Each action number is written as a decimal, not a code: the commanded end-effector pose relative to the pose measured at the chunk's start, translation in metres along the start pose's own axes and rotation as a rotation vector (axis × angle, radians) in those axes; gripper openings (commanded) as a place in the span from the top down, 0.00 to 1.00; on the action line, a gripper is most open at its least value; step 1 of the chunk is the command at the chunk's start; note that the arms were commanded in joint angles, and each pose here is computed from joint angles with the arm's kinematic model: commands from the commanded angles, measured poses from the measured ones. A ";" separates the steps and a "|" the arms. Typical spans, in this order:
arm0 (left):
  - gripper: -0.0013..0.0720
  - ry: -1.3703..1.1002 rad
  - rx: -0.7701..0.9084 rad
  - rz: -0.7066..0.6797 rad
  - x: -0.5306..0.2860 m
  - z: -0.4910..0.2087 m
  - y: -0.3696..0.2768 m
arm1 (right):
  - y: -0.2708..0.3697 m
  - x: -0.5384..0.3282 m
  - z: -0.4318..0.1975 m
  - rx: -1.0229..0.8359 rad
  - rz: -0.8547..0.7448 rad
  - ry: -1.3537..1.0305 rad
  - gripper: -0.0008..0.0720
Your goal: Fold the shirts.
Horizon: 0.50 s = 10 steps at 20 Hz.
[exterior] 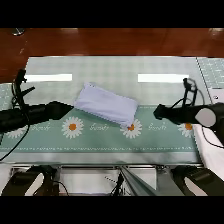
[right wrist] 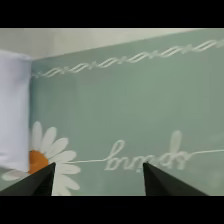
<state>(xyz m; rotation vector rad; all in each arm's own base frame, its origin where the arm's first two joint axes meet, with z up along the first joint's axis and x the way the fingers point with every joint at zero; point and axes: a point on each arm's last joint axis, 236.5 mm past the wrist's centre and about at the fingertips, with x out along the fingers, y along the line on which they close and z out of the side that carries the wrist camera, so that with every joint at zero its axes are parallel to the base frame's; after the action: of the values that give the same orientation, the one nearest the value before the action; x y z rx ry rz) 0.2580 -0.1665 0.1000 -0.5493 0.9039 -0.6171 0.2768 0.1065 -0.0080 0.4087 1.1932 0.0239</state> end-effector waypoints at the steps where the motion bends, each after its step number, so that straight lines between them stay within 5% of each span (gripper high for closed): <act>1: 0.95 0.032 0.013 -0.016 0.006 -0.007 -0.006 | 0.043 0.045 -0.030 0.153 0.242 0.097 0.14; 10: 0.95 0.042 0.003 -0.013 0.009 -0.008 -0.003 | 0.092 0.099 -0.029 0.129 0.462 0.342 0.14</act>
<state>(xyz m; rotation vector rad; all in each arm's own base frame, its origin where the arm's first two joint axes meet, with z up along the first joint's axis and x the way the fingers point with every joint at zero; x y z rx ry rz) 0.2542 -0.1760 0.0932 -0.5415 0.9384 -0.6432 0.2909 0.2021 -0.0767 0.7555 1.4133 0.3244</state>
